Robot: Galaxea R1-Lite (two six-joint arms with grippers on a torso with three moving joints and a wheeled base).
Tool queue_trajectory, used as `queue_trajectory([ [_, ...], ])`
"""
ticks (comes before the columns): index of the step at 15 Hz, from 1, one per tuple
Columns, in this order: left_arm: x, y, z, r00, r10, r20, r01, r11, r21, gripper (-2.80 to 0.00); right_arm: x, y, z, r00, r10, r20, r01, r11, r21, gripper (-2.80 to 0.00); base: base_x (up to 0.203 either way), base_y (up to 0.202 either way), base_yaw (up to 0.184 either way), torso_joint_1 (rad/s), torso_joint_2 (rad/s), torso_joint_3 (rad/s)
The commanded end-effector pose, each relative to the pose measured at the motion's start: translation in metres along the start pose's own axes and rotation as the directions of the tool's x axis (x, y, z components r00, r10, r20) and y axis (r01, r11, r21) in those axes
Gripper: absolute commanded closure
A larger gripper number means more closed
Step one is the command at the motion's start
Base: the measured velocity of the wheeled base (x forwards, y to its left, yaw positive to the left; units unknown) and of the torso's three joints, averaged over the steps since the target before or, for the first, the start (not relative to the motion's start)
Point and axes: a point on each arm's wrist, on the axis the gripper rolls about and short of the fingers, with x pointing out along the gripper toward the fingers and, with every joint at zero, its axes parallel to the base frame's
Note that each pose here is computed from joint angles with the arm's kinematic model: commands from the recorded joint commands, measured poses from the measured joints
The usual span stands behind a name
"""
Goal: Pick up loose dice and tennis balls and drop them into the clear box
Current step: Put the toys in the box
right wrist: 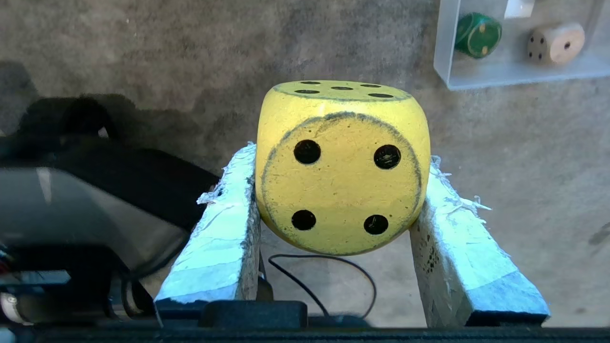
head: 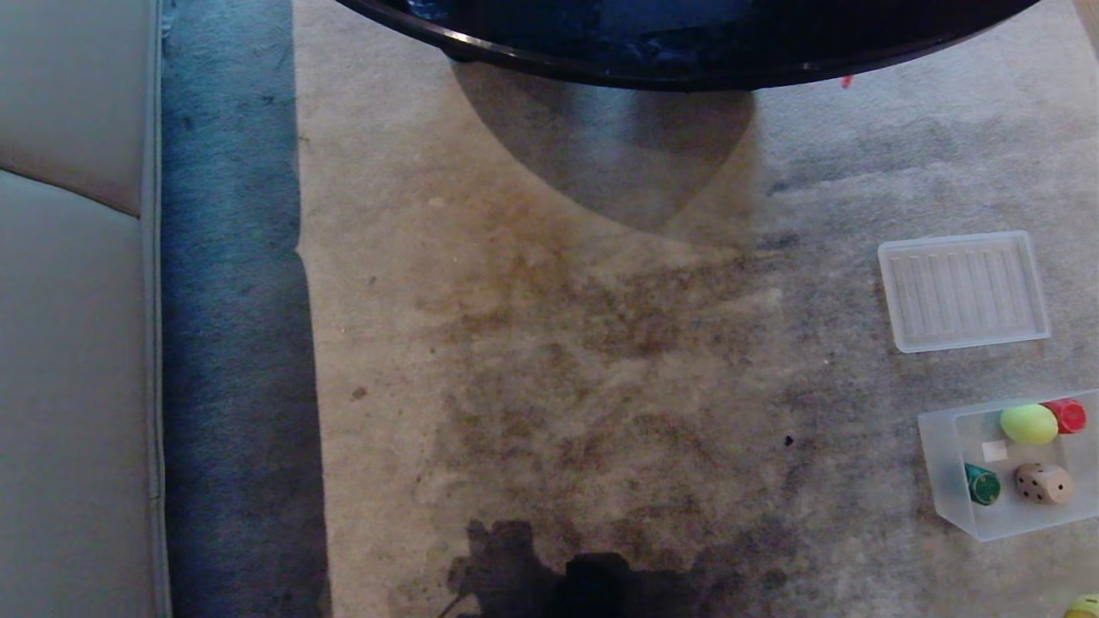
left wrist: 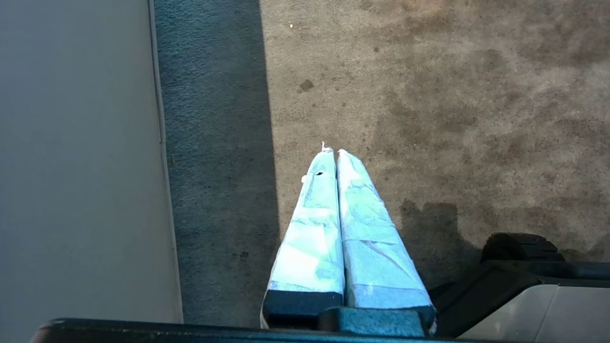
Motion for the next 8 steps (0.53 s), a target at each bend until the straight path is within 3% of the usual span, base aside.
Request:
queue_trajectory([
  [1,0.0,0.0,0.0,1.0,0.0,0.0,0.0,1.0,-0.001,0.0,-0.012,0.001,-0.026,0.987,-0.001,0.16,0.001,1.0,0.005,0.0,0.0,0.0,0.0,0.0,0.0,0.0],
  [4,0.0,0.0,0.0,1.0,0.0,-0.001,0.0,1.0,0.0,0.0,-0.015,0.003,-0.042,0.948,0.066,0.312,-0.06,0.998,-0.031,0.0,0.0,0.0,0.0,0.0,0.0,0.0],
  [8,0.0,0.0,0.0,1.0,0.0,0.0,0.0,1.0,0.0,0.0,-0.015,0.004,-0.043,0.946,0.073,0.317,-0.066,0.997,-0.033,0.0,0.0,0.0,0.0,0.0,0.0,0.0],
])
